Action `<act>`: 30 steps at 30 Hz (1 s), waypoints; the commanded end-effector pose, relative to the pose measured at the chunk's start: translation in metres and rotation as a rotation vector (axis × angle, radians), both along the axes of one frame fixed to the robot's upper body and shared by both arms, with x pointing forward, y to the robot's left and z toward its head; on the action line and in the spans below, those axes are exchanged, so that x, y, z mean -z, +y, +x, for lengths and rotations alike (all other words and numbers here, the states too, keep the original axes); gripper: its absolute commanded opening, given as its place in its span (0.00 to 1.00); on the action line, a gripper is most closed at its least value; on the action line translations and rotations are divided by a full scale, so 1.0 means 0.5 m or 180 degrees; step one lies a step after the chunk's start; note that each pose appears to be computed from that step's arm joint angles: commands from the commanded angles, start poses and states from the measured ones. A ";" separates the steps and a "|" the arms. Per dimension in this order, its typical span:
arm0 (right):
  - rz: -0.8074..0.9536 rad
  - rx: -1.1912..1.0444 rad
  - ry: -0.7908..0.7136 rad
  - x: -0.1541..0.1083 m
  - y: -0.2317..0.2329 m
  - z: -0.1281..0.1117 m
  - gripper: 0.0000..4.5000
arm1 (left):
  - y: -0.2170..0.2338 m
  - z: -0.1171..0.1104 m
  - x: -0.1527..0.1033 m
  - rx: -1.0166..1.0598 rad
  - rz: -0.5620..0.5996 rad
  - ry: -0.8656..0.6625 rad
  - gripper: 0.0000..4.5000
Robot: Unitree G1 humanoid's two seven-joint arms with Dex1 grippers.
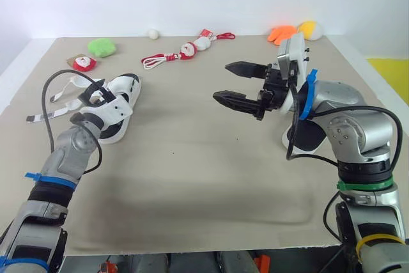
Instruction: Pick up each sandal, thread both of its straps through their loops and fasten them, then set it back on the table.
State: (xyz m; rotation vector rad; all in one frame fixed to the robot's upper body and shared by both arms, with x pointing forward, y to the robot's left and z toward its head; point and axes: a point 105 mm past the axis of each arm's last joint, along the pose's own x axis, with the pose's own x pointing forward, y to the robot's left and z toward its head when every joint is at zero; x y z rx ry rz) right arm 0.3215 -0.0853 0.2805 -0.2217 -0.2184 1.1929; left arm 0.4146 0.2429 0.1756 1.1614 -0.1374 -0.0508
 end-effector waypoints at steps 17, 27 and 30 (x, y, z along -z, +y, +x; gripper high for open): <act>0.0116 -0.0081 -0.0159 -0.037 -0.010 -0.027 1.00 | -0.106 0.015 -0.093 0.1163 0.0559 -0.0482 0.01; -0.0147 -0.0365 0.0281 -0.005 -0.053 -0.047 1.00 | -0.246 -0.118 -0.049 0.3411 0.1627 -0.0233 0.01; -0.0406 -0.0476 0.0496 0.032 -0.069 -0.066 1.00 | -0.283 -0.144 -0.035 0.3860 0.1928 -0.0224 0.01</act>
